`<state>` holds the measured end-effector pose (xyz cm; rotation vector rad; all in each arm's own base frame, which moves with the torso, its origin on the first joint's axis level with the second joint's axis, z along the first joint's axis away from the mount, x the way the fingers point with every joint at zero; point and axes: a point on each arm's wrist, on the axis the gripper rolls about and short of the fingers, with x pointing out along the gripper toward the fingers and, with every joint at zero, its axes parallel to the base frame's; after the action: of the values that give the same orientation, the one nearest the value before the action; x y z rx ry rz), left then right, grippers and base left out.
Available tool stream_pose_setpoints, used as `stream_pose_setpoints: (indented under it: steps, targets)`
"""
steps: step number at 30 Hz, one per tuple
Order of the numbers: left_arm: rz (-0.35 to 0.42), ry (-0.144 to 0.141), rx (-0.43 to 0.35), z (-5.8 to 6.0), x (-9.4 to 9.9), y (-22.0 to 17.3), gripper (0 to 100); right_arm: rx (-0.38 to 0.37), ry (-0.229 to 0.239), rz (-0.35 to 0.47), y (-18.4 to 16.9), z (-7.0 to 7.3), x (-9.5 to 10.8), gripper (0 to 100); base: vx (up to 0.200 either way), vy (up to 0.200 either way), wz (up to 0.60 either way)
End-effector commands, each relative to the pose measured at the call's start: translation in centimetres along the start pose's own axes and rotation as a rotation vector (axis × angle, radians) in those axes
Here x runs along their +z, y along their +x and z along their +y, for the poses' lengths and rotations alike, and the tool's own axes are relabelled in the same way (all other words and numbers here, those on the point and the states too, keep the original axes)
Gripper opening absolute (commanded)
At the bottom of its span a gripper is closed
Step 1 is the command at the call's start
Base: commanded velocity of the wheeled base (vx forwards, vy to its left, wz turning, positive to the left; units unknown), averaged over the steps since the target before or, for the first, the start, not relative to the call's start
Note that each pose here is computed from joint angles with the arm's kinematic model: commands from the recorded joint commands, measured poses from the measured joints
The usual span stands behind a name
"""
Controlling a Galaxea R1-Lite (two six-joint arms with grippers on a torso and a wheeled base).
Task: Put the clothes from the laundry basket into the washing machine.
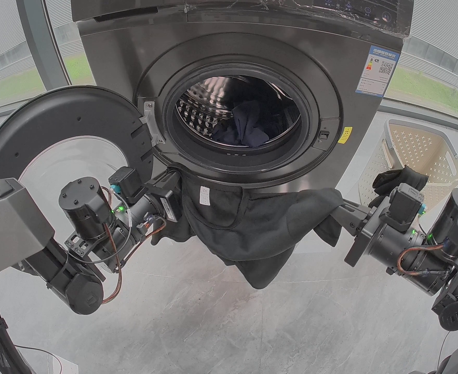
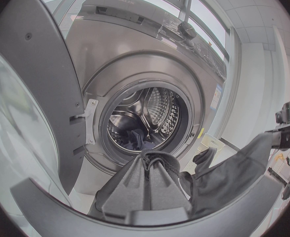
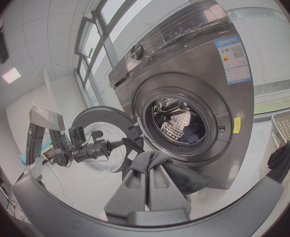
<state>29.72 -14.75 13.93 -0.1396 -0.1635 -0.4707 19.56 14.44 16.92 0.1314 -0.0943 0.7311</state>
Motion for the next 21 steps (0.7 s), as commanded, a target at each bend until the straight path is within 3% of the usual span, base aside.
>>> stream_pose_setpoints:
  steps: [1, 6, 7, 16, 21]
  targets:
    - [-0.040, 0.002, -0.010, 0.1, 1.3, -0.1, 0, 0.001, -0.006, 0.099, 0.7, -0.2, -2.6, 0, 0.000, 0.000, 0.00]
    - [-0.072, 0.002, -0.015, -0.1, 2.2, -0.1, 0, 0.005, 0.000, 0.119, 0.6, 0.0, -3.4, 0, 0.000, 0.000, 0.00]
    - [-0.084, 0.002, -0.016, -0.1, 2.6, -0.1, 0, 0.005, 0.001, 0.136, 0.4, 0.0, -3.7, 100, 0.000, 0.000, 0.00]
    - [-0.111, -0.005, -0.037, -0.8, 3.4, -0.2, 0, 0.027, 0.020, 0.377, -3.4, 0.3, -7.7, 100, 0.000, 0.000, 0.00]
    - [-0.124, -0.008, -0.044, -1.0, 3.9, -0.3, 0, 0.040, 0.028, 0.445, -4.0, 0.3, -9.0, 100, 0.000, 0.000, 0.00]
